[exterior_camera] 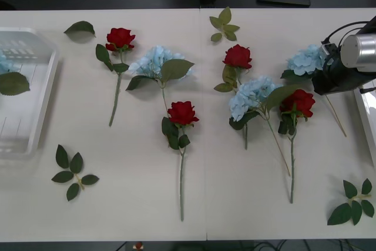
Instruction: Place the red flowers into the right box and the blue flowers into the left box. If a person shows an open palm, hand one flower to the person first, then continue sorting.
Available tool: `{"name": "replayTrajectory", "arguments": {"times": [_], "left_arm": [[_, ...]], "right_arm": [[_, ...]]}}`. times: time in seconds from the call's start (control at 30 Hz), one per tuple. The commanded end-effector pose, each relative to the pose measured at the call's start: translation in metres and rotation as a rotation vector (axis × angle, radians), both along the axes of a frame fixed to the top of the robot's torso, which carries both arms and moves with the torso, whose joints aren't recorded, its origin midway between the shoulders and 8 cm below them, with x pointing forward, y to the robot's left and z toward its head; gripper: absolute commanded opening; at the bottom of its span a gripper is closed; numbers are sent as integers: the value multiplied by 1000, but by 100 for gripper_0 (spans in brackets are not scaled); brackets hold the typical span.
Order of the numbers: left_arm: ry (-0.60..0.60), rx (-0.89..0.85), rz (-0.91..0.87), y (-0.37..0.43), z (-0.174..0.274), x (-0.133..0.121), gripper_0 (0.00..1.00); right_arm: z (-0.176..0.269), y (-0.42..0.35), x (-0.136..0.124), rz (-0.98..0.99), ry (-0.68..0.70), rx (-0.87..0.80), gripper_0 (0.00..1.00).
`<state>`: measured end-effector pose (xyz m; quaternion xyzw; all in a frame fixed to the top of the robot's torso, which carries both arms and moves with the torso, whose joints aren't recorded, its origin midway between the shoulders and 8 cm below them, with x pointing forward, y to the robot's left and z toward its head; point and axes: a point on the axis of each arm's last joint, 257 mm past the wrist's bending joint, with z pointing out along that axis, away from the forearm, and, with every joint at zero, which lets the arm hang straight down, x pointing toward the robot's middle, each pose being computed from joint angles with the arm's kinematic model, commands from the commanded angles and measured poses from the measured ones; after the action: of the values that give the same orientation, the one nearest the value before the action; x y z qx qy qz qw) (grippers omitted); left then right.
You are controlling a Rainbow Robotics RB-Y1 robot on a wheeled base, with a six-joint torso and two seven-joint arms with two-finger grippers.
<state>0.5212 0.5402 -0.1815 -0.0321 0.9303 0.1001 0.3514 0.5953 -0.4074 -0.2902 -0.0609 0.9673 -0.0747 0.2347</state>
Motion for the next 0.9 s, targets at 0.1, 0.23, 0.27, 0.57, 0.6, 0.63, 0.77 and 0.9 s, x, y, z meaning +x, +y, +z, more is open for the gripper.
{"name": "replayTrajectory", "arguments": {"times": [0.1, 0.23, 0.27, 0.57, 0.6, 0.63, 0.77, 0.9], "left_arm": [[-99, 21, -85, -50, 90, 14, 89], [-118, -58, -149, -102, 98, 21, 89], [-128, -86, -166, -119, 97, 25, 89], [-186, -190, -226, -225, 57, 60, 100], [-188, -183, -225, -232, 52, 63, 100], [-192, -173, -227, -240, 44, 66, 100], [-195, -129, -244, -258, 21, 76, 100], [-204, -75, -267, -274, -9, 88, 100]], "right_arm": [[20, 6, 17, 48, -44, -34, 88], [21, 6, 19, 53, -46, -41, 89], [22, 6, 19, 55, -49, -40, 88], [16, 13, 20, 67, -47, -53, 89], [14, 13, 20, 69, -45, -57, 89], [13, 14, 20, 66, -46, -53, 88], [6, 16, 22, 63, -56, -47, 88], [1, 19, 21, 61, -47, -42, 89]]}}
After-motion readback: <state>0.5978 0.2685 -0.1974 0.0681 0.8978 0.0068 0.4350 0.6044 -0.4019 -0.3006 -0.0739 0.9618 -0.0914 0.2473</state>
